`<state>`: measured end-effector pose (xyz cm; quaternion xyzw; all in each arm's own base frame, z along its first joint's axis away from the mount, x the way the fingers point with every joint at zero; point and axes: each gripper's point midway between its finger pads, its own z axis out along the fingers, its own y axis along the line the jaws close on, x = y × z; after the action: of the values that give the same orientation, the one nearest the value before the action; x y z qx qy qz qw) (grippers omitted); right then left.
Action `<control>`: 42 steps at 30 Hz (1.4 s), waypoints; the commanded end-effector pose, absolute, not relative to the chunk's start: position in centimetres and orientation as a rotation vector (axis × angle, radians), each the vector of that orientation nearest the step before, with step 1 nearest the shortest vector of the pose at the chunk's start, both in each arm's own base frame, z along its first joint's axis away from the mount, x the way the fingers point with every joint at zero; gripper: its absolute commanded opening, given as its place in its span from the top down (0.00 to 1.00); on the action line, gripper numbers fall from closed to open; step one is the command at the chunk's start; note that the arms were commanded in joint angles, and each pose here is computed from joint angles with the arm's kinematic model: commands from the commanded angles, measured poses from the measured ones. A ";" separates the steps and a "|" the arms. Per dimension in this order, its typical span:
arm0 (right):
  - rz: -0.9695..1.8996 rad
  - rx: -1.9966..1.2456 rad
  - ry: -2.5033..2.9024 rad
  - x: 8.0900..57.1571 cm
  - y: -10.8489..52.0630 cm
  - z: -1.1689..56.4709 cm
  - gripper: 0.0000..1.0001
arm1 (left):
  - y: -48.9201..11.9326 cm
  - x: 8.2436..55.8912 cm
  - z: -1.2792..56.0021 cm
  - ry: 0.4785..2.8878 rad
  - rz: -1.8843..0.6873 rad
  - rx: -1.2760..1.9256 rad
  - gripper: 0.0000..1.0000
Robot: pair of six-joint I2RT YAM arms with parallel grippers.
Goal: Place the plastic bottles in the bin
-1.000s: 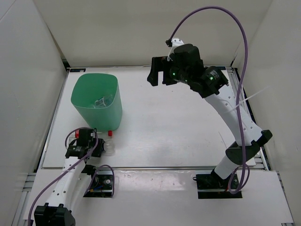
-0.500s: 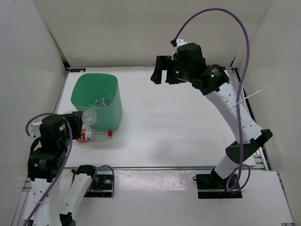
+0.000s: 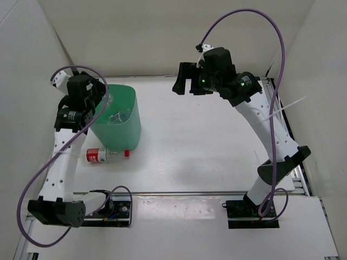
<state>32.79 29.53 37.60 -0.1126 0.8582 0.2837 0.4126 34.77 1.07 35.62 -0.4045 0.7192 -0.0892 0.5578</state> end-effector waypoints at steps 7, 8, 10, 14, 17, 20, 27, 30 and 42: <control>0.648 -0.230 2.108 33.2 26.7 39.1 0.00 | 3.1 30.1 40.8 1.458 -0.279 -1.005 0.00; 0.651 -0.229 2.099 33.0 26.5 39.4 0.00 | 3.2 28.9 40.9 1.435 -0.305 -1.010 0.00; 0.636 -0.222 2.121 33.1 26.2 38.7 0.00 | 3.7 27.3 39.1 1.417 -0.352 -1.151 0.00; 0.628 -0.224 2.140 32.8 25.9 38.2 0.00 | 2.8 24.1 29.0 1.482 -0.416 -1.459 0.00; 0.644 -0.237 2.151 32.5 26.1 38.0 0.00 | 3.0 22.6 27.3 1.293 -0.564 -1.559 0.00; 0.648 -0.253 2.150 32.4 26.2 38.0 0.00 | 2.4 22.4 23.1 1.203 -0.694 -1.626 0.00; 0.659 -0.266 2.171 31.9 26.3 37.3 0.00 | 2.8 22.7 16.4 1.205 -0.651 -1.690 0.00; 0.649 -0.257 2.183 32.0 25.9 36.9 0.00 | 2.8 22.8 14.0 1.234 -0.618 -1.711 0.00; 0.642 -0.262 2.168 31.0 24.3 37.5 0.00 | 3.1 24.3 9.0 1.274 -0.548 -1.710 0.00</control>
<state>31.61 24.76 36.09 -0.0905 0.8772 0.2486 0.4007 23.18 2.50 7.95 -0.6998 0.5331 -0.2130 0.4252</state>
